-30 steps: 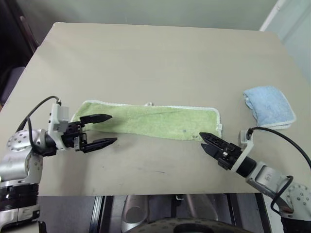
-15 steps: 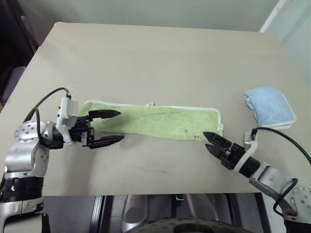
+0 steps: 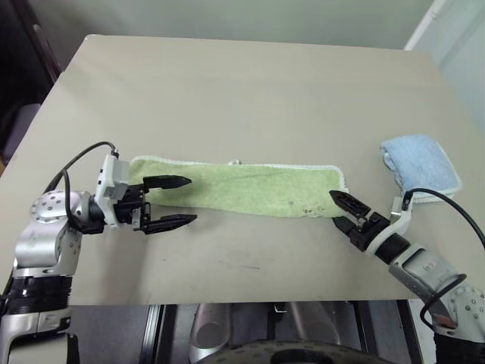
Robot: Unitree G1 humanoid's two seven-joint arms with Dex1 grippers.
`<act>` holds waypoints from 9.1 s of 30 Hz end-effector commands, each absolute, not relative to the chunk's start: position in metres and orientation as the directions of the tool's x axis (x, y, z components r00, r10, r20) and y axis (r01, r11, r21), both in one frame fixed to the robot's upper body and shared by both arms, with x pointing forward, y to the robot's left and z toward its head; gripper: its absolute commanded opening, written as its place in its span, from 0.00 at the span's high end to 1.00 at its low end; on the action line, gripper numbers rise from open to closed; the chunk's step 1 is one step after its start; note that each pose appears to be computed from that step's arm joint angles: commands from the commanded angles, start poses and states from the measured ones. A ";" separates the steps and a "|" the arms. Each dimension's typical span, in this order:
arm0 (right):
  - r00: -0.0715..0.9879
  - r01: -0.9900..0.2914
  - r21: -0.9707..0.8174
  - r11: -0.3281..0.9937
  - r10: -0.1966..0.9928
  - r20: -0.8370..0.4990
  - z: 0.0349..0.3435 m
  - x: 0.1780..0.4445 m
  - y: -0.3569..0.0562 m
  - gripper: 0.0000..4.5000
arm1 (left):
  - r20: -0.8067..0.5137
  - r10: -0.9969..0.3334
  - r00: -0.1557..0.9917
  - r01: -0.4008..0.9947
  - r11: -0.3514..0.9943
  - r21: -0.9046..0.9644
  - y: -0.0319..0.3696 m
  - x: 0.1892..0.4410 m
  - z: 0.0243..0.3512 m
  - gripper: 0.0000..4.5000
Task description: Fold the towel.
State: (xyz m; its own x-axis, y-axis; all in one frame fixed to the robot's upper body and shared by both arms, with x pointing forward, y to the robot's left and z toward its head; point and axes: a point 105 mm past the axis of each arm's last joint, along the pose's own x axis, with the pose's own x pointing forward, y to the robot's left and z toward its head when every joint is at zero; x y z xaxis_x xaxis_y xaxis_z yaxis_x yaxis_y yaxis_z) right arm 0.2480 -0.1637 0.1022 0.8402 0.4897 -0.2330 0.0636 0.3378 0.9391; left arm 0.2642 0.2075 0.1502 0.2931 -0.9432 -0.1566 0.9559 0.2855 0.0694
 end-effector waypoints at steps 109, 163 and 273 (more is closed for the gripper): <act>0.191 -0.884 0.370 0.287 0.942 -0.276 0.168 0.256 -0.050 0.99 | -0.116 -0.938 0.326 0.937 0.303 0.175 0.189 0.281 0.152 0.00; 0.232 -0.919 0.235 0.317 0.915 -0.329 0.158 0.256 -0.077 0.01 | -0.103 -0.983 0.153 0.985 0.144 0.094 0.155 0.293 0.141 0.00; 0.535 -0.833 0.151 0.532 0.845 -0.023 0.171 0.282 -0.071 0.90 | -0.061 -0.990 0.125 0.992 0.124 0.032 0.102 0.290 0.160 0.59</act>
State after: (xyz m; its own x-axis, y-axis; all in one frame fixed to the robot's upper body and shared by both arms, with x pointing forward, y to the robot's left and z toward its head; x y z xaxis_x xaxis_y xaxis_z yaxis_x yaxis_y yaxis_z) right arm 0.2812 -0.0724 0.1645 0.5250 0.8497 -0.0487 -0.8304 0.5239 0.1895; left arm 0.2900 0.1054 0.1590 0.1535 -0.9866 -0.0546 0.9881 0.1537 0.0012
